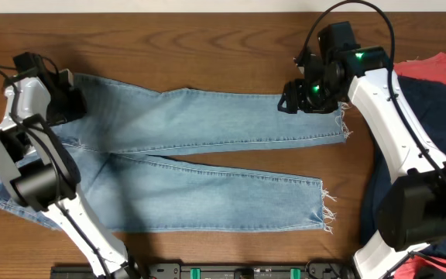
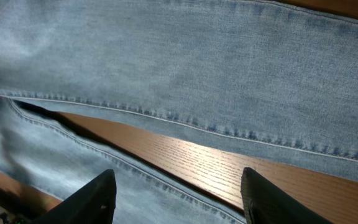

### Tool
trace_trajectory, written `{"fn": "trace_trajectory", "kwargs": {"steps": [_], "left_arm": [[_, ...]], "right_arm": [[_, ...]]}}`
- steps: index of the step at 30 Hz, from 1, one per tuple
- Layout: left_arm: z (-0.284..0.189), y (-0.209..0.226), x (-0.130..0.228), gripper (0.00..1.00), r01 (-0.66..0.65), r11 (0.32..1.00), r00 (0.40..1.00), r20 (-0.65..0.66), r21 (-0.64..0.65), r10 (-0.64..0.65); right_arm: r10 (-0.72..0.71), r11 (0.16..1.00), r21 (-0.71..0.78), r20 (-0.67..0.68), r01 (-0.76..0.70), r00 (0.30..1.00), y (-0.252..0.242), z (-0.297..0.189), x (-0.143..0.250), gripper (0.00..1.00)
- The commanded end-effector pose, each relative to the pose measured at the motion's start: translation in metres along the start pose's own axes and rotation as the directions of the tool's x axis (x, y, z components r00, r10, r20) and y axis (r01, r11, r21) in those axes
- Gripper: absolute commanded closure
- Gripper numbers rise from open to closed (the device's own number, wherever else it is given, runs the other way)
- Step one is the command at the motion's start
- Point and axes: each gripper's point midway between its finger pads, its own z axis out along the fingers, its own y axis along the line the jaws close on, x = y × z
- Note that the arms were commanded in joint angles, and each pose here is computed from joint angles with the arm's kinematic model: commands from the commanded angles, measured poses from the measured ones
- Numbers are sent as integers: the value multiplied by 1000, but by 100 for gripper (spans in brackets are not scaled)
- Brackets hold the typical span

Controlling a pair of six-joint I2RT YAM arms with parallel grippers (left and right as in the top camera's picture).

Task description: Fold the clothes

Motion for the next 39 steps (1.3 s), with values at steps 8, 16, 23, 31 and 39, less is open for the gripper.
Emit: {"fn": "trace_trajectory", "kwargs": {"steps": [8,16,23,31,39], "left_arm": [[36,125,40,94,443,853,890,20,-274,-456],[9,138,16,92,576,814,812,65,74,-580],[-57,125,-17,73,493,855,833,195,162,-517],[-189,73,-37,54,373,910,825,385,180,-414],[-280,-11,-3,50,222,957,852,440,185,-282]], "right_arm": [[17,991,134,-3,-16,1000,-16,12,8,36],[41,977,214,-81,-23,996,-43,64,49,27],[97,975,199,0,-95,995,-57,98,53,29],[144,975,136,205,-174,968,-52,99,4,30],[215,944,177,310,-279,926,-95,97,-21,27]]}}
